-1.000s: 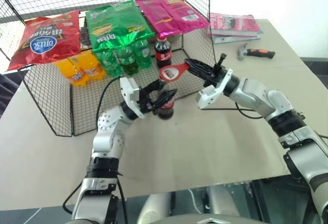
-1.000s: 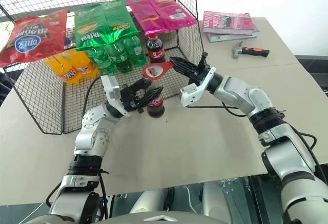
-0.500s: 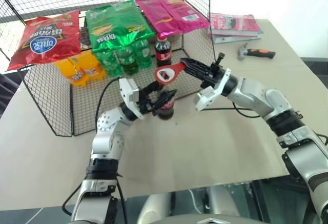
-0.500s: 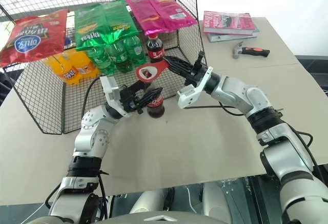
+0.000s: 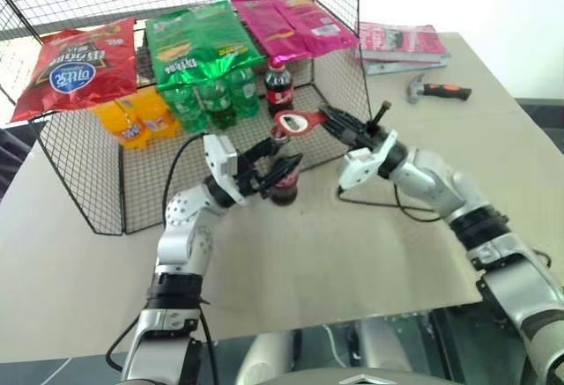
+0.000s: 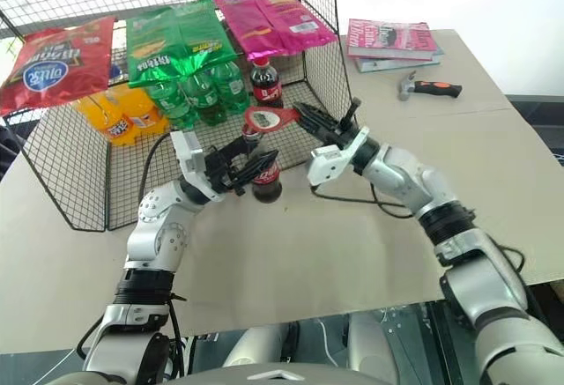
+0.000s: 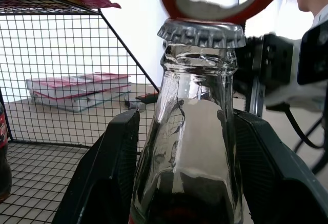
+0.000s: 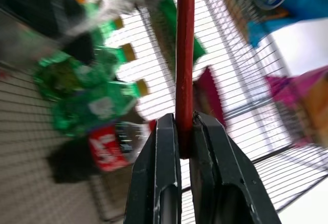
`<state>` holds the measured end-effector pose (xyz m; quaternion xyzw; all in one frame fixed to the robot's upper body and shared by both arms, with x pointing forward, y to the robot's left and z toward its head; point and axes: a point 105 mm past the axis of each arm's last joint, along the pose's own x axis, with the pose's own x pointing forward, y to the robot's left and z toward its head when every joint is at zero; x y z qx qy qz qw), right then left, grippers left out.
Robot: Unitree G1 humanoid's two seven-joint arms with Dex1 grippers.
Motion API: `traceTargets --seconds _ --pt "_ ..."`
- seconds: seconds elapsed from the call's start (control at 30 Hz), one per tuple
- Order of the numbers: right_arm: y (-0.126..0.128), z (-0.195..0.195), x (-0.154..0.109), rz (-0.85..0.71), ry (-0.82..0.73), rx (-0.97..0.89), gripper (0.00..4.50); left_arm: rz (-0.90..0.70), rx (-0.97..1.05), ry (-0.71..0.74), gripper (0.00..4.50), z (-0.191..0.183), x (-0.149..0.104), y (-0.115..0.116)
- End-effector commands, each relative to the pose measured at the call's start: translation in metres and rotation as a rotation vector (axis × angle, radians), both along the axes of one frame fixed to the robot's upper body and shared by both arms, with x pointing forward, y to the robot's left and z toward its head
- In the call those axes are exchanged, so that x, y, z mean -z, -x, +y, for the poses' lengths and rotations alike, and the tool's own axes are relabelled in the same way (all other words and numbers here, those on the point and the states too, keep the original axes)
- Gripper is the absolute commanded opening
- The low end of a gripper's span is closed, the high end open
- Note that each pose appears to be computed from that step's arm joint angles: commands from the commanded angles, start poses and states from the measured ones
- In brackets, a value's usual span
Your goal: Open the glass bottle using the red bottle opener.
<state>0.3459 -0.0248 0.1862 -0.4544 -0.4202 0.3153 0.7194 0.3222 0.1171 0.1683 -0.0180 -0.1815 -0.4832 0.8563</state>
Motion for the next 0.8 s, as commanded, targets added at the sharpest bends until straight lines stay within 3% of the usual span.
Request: traceTargets --seconds 0.03,0.3,0.8 --pt "0.001 0.002 -0.006 0.032 -0.031 -0.007 0.00 -0.011 0.016 -0.015 2.15 -0.004 -0.001 0.003" --pt "0.015 0.013 0.002 0.031 -0.010 -0.048 0.00 -0.006 0.015 -0.018 2.15 -0.003 0.000 0.004" --pt "0.013 0.004 -0.066 -0.298 -0.008 -0.009 0.00 0.000 0.017 -0.015 2.15 -0.003 0.002 0.003"
